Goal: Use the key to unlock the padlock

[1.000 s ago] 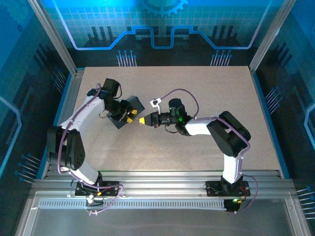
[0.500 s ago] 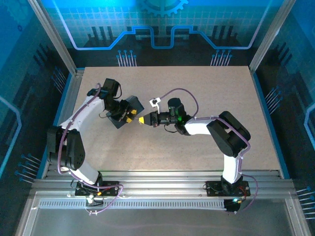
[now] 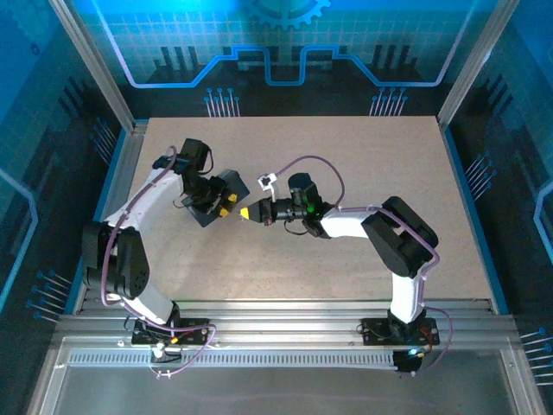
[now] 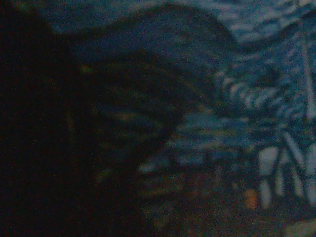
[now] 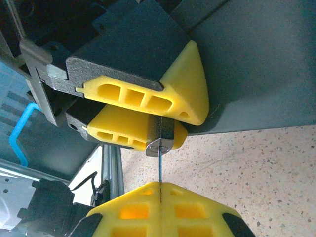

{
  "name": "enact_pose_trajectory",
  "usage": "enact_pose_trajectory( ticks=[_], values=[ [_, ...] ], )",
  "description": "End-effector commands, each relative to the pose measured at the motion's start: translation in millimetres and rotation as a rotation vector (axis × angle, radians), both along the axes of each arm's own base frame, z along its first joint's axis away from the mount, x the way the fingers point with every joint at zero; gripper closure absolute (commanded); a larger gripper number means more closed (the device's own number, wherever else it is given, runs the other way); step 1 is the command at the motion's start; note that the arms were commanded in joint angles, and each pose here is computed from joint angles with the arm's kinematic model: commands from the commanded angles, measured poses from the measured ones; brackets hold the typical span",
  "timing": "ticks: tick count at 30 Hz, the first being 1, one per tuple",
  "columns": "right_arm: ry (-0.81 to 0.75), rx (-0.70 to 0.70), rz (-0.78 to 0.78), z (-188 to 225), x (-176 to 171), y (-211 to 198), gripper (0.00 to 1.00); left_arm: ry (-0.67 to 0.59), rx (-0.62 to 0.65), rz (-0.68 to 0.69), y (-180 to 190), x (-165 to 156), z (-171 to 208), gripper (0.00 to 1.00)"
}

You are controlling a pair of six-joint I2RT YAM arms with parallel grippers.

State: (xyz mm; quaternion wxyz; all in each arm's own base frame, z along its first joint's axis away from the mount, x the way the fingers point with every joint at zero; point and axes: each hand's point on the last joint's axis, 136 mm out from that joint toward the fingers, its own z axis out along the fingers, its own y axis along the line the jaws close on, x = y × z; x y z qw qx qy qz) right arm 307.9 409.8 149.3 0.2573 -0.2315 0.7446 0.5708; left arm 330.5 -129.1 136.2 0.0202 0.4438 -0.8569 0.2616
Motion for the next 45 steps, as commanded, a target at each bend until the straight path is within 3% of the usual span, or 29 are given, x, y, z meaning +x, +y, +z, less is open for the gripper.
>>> enact_pose_trajectory(
  ticks=[1,20,37,42,45],
  values=[
    [-0.056,0.06,-0.004,25.9,2.2,14.7,1.0,-0.027,-0.028,-0.01,-6.3,-0.9,14.5,1.0],
    [-0.05,0.095,-0.011,37.7,10.7,36.7,1.0,-0.022,-0.043,-0.008,-11.6,-0.7,15.2,1.0],
    [-0.029,0.194,-0.045,53.6,24.5,52.2,1.0,-0.014,-0.151,0.118,-19.9,0.0,14.3,1.0],
    [-0.02,0.144,-0.065,42.6,24.5,30.3,0.8,-0.016,-0.118,0.143,-7.0,-1.3,13.0,1.0],
    [-0.007,0.114,-0.095,33.2,30.1,11.4,0.77,-0.015,-0.102,0.154,-2.6,-2.4,11.5,1.0]
  ],
)
